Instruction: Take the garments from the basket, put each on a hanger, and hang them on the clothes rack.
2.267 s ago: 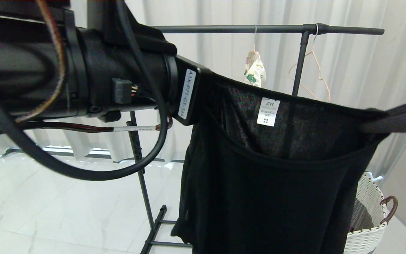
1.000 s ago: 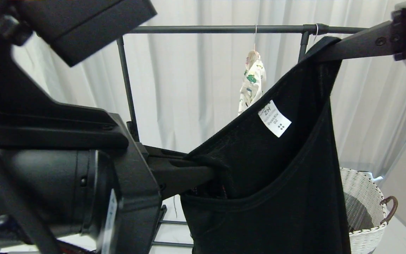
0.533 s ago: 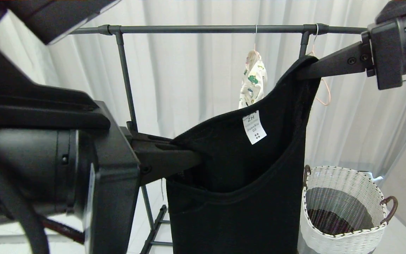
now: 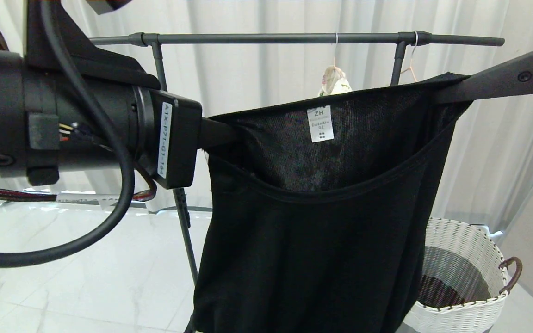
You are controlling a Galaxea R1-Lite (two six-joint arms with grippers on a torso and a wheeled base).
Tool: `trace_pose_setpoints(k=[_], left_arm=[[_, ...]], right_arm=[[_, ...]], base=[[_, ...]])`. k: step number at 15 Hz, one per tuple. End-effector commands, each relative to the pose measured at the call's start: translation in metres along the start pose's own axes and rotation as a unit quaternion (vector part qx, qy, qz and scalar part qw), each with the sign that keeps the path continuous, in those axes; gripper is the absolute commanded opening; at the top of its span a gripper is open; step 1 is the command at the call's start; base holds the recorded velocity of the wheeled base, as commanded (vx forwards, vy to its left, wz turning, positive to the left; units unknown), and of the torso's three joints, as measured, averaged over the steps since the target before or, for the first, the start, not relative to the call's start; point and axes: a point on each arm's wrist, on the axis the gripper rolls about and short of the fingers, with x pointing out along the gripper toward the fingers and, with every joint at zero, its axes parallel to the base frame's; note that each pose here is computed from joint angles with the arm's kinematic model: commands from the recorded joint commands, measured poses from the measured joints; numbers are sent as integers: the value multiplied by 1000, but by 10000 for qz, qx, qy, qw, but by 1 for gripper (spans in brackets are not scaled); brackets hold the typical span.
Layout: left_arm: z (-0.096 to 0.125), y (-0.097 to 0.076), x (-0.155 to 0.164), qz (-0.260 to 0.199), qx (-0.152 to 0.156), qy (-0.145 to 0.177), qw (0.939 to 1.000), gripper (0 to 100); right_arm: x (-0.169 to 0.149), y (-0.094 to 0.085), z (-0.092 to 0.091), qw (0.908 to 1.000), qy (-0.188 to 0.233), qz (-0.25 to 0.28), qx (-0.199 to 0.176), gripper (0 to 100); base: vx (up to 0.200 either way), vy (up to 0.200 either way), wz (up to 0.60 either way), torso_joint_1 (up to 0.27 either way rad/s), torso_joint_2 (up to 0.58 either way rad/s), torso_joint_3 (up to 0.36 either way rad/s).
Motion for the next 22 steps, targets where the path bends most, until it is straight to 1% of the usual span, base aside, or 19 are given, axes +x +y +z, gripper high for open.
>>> trace_pose_setpoints(k=[1,4,6,7,8,9,10,11,12,13,14,15,16,17,18,19,20,21,22], left_arm=[[-1,0,4,18,-4,50,10000,0],[-3,5,12,139,-26,153,9998,0],[-4,8,15,208,50,204,9996,0],[-4,8,15,215,66,204,9995,0],[-6,9,14,251,69,229,9994,0],[-11,13,10,474,64,284,9985,0],[-18,15,1,691,63,316,9971,0],[-32,16,-10,883,69,439,9951,0],[-47,19,-17,1108,54,586,9921,0],[-54,22,-20,1286,33,680,9894,0],[-67,28,-24,1648,0,855,9826,0],[-76,33,-34,1905,-67,865,9779,0],[-80,38,-39,2077,-148,844,9744,0],[-83,42,-40,2218,-212,866,9710,0],[-86,49,-43,2425,-305,889,9656,0],[-88,56,-45,2623,-402,924,9597,0],[-88,56,-45,2644,-411,918,9592,0],[-89,59,-47,2744,-460,921,9561,0],[-89,59,-48,2749,-449,926,9560,0]], right_arm=[[-2,0,-1,10000,1,-22,-4,100],[-6,1,-9,9999,107,-26,23,100],[-11,-1,-16,9997,178,-114,76,100],[-14,-6,-20,9993,209,-274,146,100],[-17,-17,-23,9972,245,-647,286,100],[-20,-33,-27,9880,372,-1419,484,100],[-20,-50,-36,9675,683,-2337,686,100],[-23,-65,-45,9393,936,-3159,956,100],[-23,-71,-53,9262,1039,-3428,1179,100],[-24,-73,-58,9198,1097,-3538,1297,100],[-24,-76,-66,9116,1193,-3674,1406,100],[-23,-77,-74,9008,1293,-3901,1403,100],[-21,-79,-77,8899,1303,-4153,1367,100],[-21,-80,-79,8822,1314,-4318,1339,100],[-21,-81,-81,8771,1320,-4418,1343,100],[-21,-83,-81,8768,1236,-4444,1356,100],[-21,-83,-81,8768,1225,-4446,1362,100],[-19,-85,-78,8815,1089,-4389,1360,100],[-18,-85,-75,8883,954,-4280,1367,100]], base=[[0,0,0,0,0,0],[0,0,0,0,0,0],[0,0,0,0,0,0],[0,0,0,0,0,0],[0,0,0,0,0,0],[0,0,0,0,0,0],[0,0,0,0,0,0],[0,0,0,0,0,0],[0,0,0,0,0,0],[0,0,0,0,0,0],[0,0,0,0,0,0],[0,0,0,0,0,0],[0,0,0,0,0,0],[0,0,0,0,0,0],[0,0,0,0,0,0],[0,0,0,0,0,0],[0,0,0,0,0,0],[0,0,0,0,0,0],[0,0,0,61,-203,-144]])
